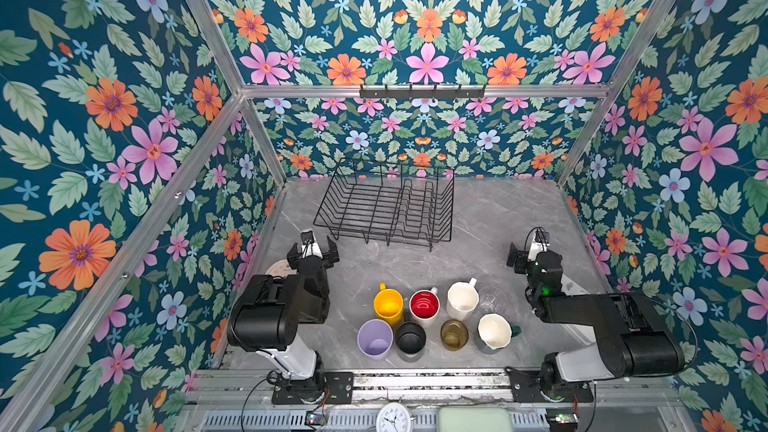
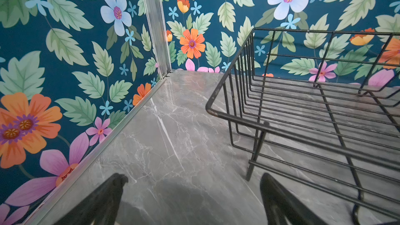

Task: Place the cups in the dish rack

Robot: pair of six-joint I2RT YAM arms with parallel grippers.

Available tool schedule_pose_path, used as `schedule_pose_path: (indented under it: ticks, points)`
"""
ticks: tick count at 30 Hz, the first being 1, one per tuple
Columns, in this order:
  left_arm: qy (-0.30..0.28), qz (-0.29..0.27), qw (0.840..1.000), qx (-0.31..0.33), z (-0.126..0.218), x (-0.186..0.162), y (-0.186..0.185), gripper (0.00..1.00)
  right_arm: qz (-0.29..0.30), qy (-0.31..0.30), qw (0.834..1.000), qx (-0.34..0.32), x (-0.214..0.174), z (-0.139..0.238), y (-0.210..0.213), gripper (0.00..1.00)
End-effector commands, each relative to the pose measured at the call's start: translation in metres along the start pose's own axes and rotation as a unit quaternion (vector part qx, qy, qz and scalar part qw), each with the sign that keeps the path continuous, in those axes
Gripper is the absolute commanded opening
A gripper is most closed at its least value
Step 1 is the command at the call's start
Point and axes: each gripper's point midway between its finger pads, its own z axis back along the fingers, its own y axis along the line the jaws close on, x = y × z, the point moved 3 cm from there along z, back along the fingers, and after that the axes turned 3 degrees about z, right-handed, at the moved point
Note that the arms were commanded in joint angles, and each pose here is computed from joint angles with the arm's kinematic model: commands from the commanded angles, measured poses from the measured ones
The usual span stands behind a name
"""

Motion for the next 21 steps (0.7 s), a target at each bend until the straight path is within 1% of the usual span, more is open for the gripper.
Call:
schedule_pose_path:
  ticks: [1, 8, 11, 21]
  points:
    - [-0.002, 0.003, 1.0, -0.008, 0.0003, 0.0013, -0.0022, 1.0, -0.008, -0.012, 1.0, 0.001, 0.0066, -0.0006, 0.0004, 0.99]
    - [-0.001, 0.004, 1.0, -0.007, 0.0002, 0.0012, -0.0019, 1.0, -0.009, -0.009, 1.0, 0.003, 0.0064, -0.0019, 0.0, 0.99]
    - [-0.002, 0.003, 1.0, -0.007, 0.0002, 0.0014, -0.0018, 1.0, -0.027, 0.004, 1.0, 0.013, 0.0059, -0.0054, -0.0045, 0.99]
    - [0.0, 0.004, 1.0, -0.008, -0.0005, 0.0012, -0.0022, 1.0, -0.026, 0.004, 1.0, 0.013, 0.006, -0.0053, -0.0045, 0.99]
